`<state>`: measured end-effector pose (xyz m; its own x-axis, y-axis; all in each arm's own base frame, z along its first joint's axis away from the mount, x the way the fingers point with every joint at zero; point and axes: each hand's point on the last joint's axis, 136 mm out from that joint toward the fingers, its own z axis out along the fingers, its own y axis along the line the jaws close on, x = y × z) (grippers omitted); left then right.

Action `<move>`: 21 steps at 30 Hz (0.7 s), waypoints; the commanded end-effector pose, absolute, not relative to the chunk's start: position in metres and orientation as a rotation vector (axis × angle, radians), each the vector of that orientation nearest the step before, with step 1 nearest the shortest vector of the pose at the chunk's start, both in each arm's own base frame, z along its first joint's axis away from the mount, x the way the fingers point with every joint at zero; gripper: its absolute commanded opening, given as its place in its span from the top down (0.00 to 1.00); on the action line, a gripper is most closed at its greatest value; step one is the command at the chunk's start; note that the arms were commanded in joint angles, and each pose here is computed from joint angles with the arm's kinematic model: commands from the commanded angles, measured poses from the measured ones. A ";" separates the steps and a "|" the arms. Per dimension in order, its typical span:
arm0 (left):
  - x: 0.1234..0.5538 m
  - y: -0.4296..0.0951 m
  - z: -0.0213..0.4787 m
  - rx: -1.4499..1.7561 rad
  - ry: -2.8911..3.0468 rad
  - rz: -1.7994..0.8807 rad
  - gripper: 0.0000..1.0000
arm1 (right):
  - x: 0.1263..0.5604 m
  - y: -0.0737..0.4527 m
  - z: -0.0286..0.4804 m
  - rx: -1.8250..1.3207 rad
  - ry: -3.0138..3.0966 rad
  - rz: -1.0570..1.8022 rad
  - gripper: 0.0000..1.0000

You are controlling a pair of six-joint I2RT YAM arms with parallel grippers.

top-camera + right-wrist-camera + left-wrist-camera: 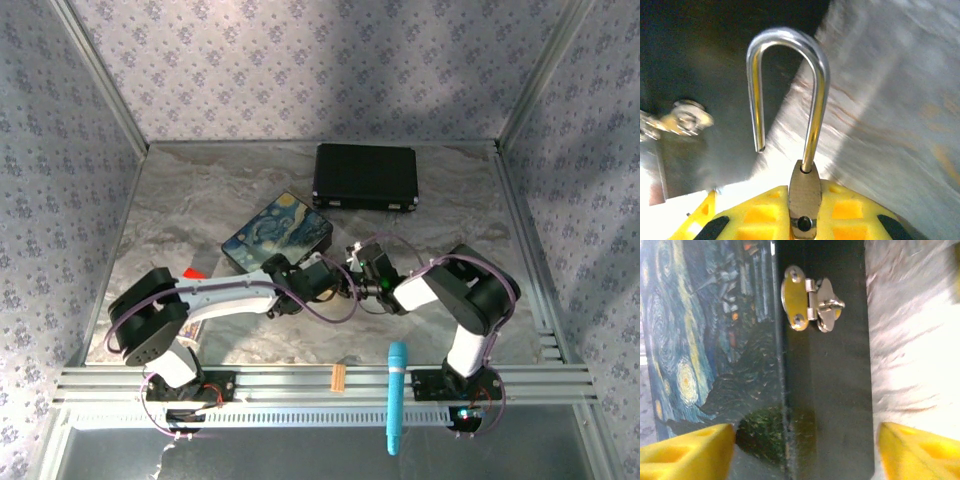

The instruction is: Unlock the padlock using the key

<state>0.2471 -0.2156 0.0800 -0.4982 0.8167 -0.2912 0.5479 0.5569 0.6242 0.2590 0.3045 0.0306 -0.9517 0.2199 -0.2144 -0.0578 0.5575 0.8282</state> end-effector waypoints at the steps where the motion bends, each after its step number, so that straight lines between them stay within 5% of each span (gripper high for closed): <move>1: 0.244 -0.196 0.081 1.056 2.281 0.677 0.09 | 0.229 0.284 0.005 0.081 2.764 1.223 0.99; 12: 0.259 -0.134 0.108 0.494 2.422 0.736 0.00 | 0.202 0.221 -0.004 -0.110 3.136 0.852 0.98; 21: 0.278 -0.093 0.101 0.341 2.503 0.747 0.00 | 0.216 0.191 0.007 -0.153 3.186 0.702 0.91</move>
